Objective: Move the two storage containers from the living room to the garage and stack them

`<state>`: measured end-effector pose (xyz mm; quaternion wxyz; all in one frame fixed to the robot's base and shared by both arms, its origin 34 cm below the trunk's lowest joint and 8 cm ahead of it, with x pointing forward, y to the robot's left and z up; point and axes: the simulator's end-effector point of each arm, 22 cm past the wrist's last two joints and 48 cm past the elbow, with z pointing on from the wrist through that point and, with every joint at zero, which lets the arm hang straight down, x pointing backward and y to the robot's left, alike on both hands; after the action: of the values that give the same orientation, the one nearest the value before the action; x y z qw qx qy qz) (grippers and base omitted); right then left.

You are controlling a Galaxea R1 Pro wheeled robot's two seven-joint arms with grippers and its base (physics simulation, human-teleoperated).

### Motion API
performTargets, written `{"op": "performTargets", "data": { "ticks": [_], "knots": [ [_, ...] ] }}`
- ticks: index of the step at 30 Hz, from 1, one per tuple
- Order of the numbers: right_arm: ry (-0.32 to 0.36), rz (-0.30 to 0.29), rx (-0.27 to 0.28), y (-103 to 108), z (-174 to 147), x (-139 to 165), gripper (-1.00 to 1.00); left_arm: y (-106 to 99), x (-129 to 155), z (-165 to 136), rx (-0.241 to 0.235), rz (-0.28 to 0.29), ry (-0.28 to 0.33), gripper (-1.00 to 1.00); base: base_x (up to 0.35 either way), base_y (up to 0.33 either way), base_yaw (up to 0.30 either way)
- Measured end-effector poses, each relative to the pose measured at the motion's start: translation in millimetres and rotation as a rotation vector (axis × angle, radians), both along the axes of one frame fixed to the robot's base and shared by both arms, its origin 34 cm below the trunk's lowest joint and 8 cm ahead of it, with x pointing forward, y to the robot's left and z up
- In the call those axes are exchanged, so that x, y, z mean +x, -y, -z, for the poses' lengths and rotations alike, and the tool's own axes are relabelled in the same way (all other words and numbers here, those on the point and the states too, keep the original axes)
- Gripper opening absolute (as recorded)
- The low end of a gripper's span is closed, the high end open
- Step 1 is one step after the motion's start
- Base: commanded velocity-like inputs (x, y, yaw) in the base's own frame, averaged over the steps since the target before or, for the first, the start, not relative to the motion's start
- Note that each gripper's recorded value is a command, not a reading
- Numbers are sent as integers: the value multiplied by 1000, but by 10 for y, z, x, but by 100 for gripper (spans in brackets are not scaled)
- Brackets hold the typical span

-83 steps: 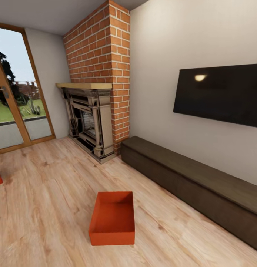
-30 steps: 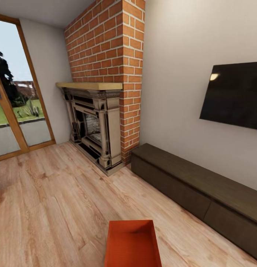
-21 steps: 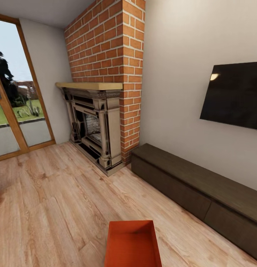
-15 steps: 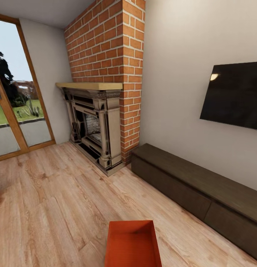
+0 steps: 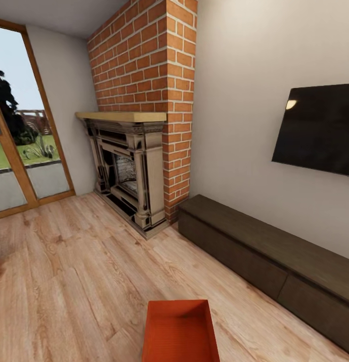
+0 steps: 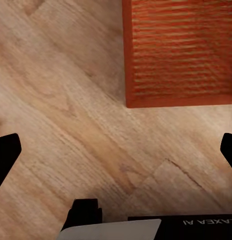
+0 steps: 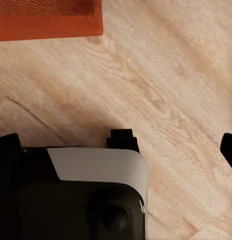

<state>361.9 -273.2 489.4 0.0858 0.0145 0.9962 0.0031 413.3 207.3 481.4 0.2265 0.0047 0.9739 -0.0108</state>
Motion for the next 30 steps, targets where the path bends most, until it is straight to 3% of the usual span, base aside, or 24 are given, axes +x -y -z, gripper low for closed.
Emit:
{"op": "performTargets", "data": {
  "ticks": [6, 10, 14, 18, 24, 30],
  "knots": [
    [92, -8, -1, -32, -246, 746, 100, 2, -14, 7, 3, -2, -9, 100, 75, 0, 0],
    [145, -3, -28, 16, -403, 1133, 100, 0, -170, 80, -1, -5, -106, 100, 23, 0, 0],
    [156, 5, -57, 23, -438, 1212, 100, -4, -194, 94, -5, -7, -163, 100, 7, 0, 0],
    [160, 4, -57, -41, -439, 1229, 100, 5, -141, 77, -9, -8, -174, 100, 3, 0, 0],
    [182, -24, -48, -158, -441, 1268, 100, 44, 137, -29, -18, -7, -128, 100, 0, 0, 0],
    [180, -31, -34, -265, -368, 1195, 100, 53, 207, -55, -17, -4, -108, 100, 11, 0, 0]
  ]
}}
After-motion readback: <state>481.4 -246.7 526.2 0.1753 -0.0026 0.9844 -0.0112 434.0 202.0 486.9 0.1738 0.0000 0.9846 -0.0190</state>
